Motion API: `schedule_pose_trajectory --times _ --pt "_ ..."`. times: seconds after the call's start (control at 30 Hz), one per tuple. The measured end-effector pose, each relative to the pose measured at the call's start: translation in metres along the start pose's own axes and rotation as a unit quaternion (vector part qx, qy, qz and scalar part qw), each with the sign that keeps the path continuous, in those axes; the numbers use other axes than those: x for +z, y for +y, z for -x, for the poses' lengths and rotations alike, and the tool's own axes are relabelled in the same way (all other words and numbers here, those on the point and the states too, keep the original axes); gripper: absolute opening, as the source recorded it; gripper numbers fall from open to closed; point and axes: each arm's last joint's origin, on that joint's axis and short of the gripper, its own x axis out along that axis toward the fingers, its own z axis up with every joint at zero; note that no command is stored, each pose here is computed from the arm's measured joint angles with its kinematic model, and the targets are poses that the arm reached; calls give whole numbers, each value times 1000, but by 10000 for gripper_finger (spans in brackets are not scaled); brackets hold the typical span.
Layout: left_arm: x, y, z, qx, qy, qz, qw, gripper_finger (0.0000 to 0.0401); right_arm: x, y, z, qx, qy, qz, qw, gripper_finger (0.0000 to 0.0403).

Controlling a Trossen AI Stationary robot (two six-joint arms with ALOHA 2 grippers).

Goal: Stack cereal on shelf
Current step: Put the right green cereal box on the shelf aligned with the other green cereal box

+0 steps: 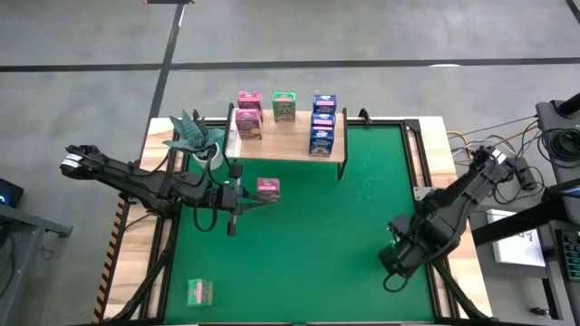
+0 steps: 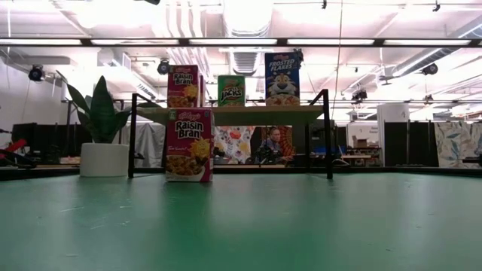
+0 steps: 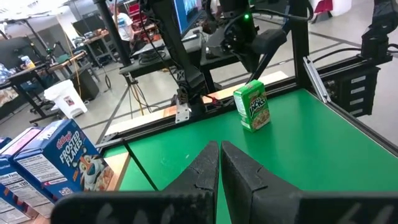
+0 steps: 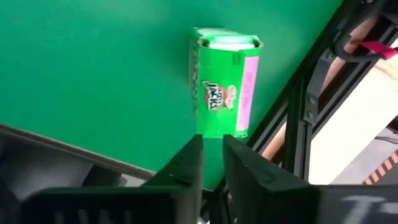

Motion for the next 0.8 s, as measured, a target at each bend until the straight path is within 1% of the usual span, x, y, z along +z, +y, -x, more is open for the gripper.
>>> schedule_pose_trajectory --times 0.27,0.4,0.53,0.8 --pt "0 0 0 0 1 0 1000 0 5 -4 -14 -17 -41 6 999 193" --pt "0 0 0 0 2 -4 1000 0 7 -4 -26 -19 -45 22 999 242" --pt "0 0 0 0 2 -4 1000 0 10 -4 -39 -23 -46 27 998 260" --pt "0 0 0 0 1 -4 1000 0 14 -6 -65 -27 -46 40 998 258"
